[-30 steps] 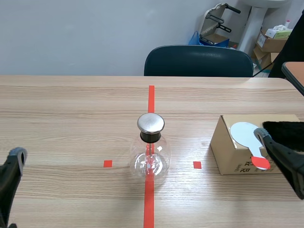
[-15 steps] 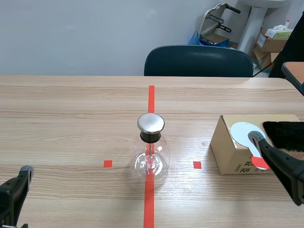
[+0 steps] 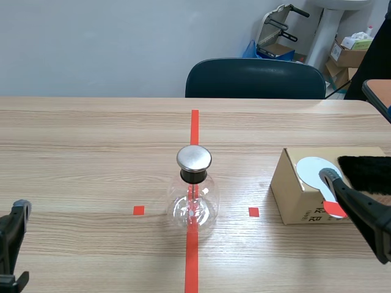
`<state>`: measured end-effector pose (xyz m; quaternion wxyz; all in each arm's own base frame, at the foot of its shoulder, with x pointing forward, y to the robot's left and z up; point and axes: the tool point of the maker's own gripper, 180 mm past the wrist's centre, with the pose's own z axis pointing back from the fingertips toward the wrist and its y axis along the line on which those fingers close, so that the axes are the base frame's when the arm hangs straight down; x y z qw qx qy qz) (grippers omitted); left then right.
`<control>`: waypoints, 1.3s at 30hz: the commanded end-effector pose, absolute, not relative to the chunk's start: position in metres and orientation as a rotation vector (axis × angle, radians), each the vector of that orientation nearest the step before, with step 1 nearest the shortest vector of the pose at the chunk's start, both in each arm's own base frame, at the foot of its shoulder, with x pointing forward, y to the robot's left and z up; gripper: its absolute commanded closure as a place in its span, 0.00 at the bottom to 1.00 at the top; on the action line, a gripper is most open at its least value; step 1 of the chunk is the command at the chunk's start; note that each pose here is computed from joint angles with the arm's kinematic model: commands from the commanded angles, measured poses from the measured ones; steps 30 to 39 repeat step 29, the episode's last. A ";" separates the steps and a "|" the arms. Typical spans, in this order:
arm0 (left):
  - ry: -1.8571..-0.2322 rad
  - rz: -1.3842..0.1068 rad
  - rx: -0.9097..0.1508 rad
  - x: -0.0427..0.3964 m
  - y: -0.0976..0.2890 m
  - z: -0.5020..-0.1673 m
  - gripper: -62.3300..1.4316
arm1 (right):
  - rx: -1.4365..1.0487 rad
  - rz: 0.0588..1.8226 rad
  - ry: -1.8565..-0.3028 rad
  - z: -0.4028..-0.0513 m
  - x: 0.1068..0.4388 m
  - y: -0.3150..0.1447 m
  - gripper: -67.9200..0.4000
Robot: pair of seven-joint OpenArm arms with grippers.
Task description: Do the electroscope experiment
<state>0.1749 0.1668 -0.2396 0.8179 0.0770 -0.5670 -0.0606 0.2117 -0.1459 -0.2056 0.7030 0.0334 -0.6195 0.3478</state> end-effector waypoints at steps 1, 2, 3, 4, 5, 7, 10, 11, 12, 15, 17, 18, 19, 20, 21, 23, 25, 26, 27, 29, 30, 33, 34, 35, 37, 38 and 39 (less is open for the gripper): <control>-1.254 -0.131 0.163 0.179 0.163 -0.227 0.29 | 0.067 0.778 -1.411 -0.197 0.215 -0.145 0.00; -1.253 -0.131 0.163 0.179 0.163 -0.227 0.29 | 0.068 0.778 -1.413 -0.196 0.215 -0.145 0.00; -1.252 -0.133 0.159 0.179 0.163 -0.227 0.29 | 0.068 0.778 -1.413 -0.196 0.215 -0.145 0.00; -1.251 -0.141 0.148 0.179 0.161 -0.228 0.29 | 0.068 0.778 -1.412 -0.196 0.215 -0.145 0.00; -1.249 -0.156 0.124 0.178 0.156 -0.229 0.29 | 0.068 0.778 -1.412 -0.196 0.215 -0.145 0.00; -1.245 -0.227 0.055 0.177 0.140 -0.230 0.29 | 0.068 0.778 -1.412 -0.196 0.215 -0.145 0.00; -1.242 -0.340 -0.071 0.172 0.112 -0.232 0.29 | 0.068 0.778 -1.412 -0.196 0.215 -0.145 0.00; -1.240 -0.352 -0.090 0.171 0.108 -0.232 0.29 | 0.068 0.778 -1.412 -0.196 0.215 -0.145 0.00; -1.238 -0.357 -0.099 0.171 0.107 -0.232 0.29 | 0.068 0.778 -1.412 -0.196 0.215 -0.145 0.00; -1.233 -0.355 -0.098 0.170 0.107 -0.233 0.29 | 0.067 0.778 -1.412 -0.196 0.215 -0.145 0.00; -1.233 -0.355 -0.098 0.170 0.107 -0.233 0.29 | 0.067 0.778 -1.412 -0.196 0.215 -0.145 0.00; -1.233 -0.355 -0.098 0.170 0.107 -0.233 0.29 | 0.067 0.778 -1.412 -0.196 0.215 -0.145 0.00; -1.233 -0.356 -0.098 0.170 0.107 -0.233 0.29 | 0.067 0.778 -1.412 -0.196 0.215 -0.145 0.00; -1.233 -0.356 -0.098 0.170 0.107 -0.233 0.29 | 0.068 0.778 -1.413 -0.196 0.215 -0.145 0.00; -1.233 -0.357 -0.098 0.170 0.107 -0.233 0.29 | 0.068 0.778 -1.413 -0.196 0.215 -0.145 0.00; -1.233 -0.359 -0.101 0.170 0.106 -0.233 0.29 | 0.068 0.778 -1.413 -0.196 0.215 -0.145 0.00; -1.233 -0.359 -0.101 0.170 0.106 -0.233 0.29 | 0.068 0.778 -1.413 -0.196 0.215 -0.145 0.00; -1.233 -0.359 -0.101 0.170 0.106 -0.233 0.29 | 0.068 0.778 -1.413 -0.196 0.215 -0.145 0.00; -1.233 -0.359 -0.101 0.170 0.106 -0.233 0.29 | 0.068 0.778 -1.413 -0.196 0.215 -0.145 0.00; -1.233 -0.359 -0.101 0.170 0.106 -0.233 0.29 | 0.068 0.778 -1.413 -0.196 0.215 -0.145 0.00; -1.233 -0.359 -0.101 0.170 0.106 -0.233 0.29 | 0.068 0.778 -1.413 -0.196 0.215 -0.145 0.00; -1.233 -0.359 -0.101 0.170 0.106 -0.233 0.29 | 0.068 0.778 -1.413 -0.196 0.215 -0.145 0.00; -1.233 -0.359 -0.101 0.170 0.106 -0.233 0.29 | 0.068 0.778 -1.413 -0.196 0.215 -0.145 0.00; -1.233 -0.359 -0.101 0.170 0.106 -0.233 0.29 | 0.068 0.778 -1.413 -0.196 0.215 -0.145 0.00; -1.233 -0.359 -0.101 0.170 0.106 -0.233 0.29 | 0.068 0.778 -1.413 -0.196 0.215 -0.145 0.00; -1.233 -0.359 -0.101 0.170 0.106 -0.233 0.29 | 0.068 0.778 -1.413 -0.196 0.215 -0.145 0.00; -1.233 -0.359 -0.101 0.170 0.106 -0.233 0.29 | 0.068 0.778 -1.413 -0.196 0.215 -0.145 0.00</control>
